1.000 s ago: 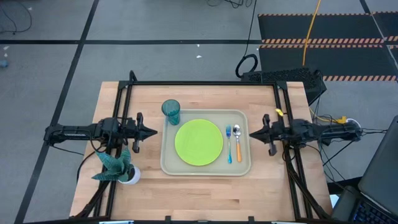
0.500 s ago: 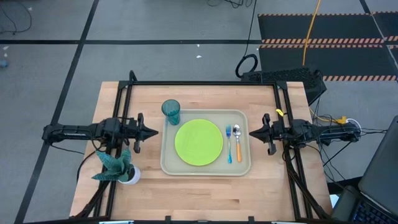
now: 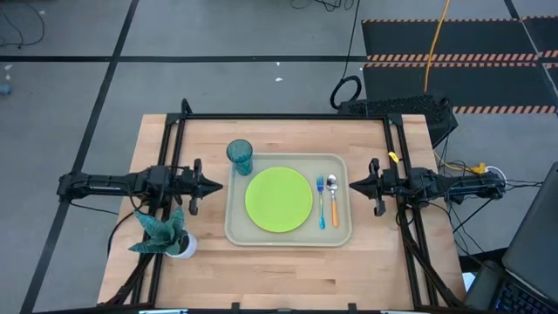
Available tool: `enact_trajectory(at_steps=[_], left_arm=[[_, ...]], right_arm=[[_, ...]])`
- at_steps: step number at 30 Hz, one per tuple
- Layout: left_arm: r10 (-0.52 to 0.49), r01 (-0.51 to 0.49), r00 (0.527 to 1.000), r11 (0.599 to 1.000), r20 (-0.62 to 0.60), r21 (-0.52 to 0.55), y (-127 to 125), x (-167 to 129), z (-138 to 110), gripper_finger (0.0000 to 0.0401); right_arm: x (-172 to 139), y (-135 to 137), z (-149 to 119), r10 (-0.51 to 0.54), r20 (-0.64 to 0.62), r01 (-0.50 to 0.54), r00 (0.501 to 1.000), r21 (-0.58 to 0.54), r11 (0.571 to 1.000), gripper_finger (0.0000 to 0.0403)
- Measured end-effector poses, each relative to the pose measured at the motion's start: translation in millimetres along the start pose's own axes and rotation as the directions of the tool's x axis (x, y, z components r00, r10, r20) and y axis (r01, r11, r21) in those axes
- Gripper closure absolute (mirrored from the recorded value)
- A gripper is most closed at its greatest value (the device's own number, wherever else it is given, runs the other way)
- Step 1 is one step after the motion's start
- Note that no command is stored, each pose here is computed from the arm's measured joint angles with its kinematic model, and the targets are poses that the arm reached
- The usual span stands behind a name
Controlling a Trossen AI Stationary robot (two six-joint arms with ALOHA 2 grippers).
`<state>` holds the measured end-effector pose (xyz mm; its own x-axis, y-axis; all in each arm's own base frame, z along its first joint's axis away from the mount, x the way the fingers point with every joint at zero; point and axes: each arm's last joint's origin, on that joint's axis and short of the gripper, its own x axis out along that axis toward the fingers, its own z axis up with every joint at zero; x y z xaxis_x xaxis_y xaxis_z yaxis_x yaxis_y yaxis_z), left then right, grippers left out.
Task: Pick and place plate/cup/fork/spoon on tray
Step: Return to Home Position
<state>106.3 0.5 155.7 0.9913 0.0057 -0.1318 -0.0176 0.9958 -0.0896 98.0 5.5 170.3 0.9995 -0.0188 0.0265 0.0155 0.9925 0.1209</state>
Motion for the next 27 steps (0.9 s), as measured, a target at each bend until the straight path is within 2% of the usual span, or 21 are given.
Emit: enact_trajectory(at_steps=[4,27], left_arm=[[0.001,-0.001,1.0,0.999,0.002,0.04,0.0,0.0,0.2,0.038],[0.001,-0.001,1.0,0.999,0.005,0.034,0.0,0.0,0.3,0.038]], right_arm=[[0.0,0.0,0.0,0.001,0.0,-0.001,1.0,0.0,1.0,0.0403],[0.0,0.0,-0.1,0.002,-0.001,-0.002,1.0,0.0,1.0,0.0403]])
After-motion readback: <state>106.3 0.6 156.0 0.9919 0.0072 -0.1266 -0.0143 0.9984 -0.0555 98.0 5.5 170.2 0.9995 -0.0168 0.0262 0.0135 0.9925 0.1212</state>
